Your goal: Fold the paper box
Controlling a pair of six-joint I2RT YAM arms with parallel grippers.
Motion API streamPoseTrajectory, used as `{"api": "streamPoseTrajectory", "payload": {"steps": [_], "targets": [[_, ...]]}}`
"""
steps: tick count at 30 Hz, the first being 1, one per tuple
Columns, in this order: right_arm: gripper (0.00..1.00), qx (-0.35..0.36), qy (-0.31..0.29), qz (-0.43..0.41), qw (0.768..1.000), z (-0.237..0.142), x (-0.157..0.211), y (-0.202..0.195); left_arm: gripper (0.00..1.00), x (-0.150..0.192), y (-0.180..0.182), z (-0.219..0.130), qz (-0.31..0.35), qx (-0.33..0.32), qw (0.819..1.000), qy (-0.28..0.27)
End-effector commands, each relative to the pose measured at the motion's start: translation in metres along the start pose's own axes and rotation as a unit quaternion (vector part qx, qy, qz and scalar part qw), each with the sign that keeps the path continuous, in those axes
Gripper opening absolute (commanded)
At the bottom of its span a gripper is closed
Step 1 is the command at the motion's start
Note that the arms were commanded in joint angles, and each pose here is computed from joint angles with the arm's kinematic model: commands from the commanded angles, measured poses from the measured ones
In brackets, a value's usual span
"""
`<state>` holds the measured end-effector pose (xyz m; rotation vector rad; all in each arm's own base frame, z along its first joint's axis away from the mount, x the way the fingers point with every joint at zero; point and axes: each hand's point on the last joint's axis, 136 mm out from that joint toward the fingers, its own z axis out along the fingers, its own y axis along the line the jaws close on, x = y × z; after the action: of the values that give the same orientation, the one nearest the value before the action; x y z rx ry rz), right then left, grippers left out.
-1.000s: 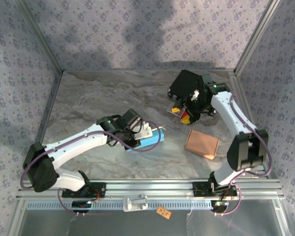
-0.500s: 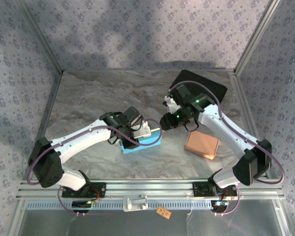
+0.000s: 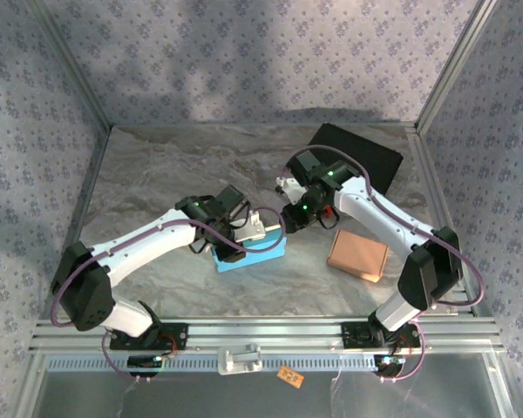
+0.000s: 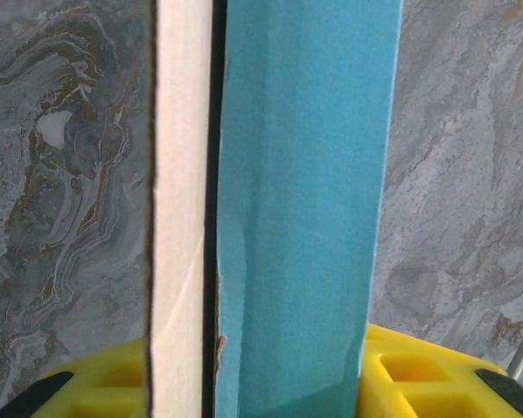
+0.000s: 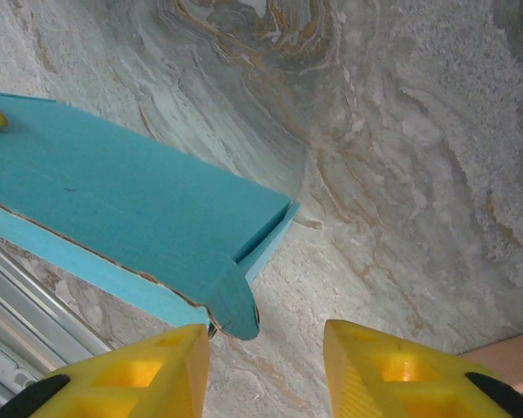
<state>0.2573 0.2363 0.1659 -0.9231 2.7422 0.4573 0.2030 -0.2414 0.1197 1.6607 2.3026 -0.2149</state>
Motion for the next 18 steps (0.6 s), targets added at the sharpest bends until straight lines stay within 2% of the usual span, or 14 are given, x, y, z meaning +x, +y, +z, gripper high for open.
{"api": "streamPoseTrajectory", "payload": {"steps": [1,8,18], "targets": [[0.36,-0.009,0.003,-0.025,1.0,-0.0014,-0.0047,0.0084,0.4,-0.0098,0.0016,-0.0079,0.006,0.005,1.0,-0.017],[0.3,-0.016,0.006,-0.028,0.999,0.0037,-0.0046,0.0127,0.4,-0.0125,0.0027,-0.0092,0.003,0.004,1.0,-0.021],[0.13,-0.003,0.009,-0.032,0.999,0.0039,-0.0052,0.0121,0.4,-0.0149,0.005,-0.0117,0.001,0.0,1.0,-0.027]]}}
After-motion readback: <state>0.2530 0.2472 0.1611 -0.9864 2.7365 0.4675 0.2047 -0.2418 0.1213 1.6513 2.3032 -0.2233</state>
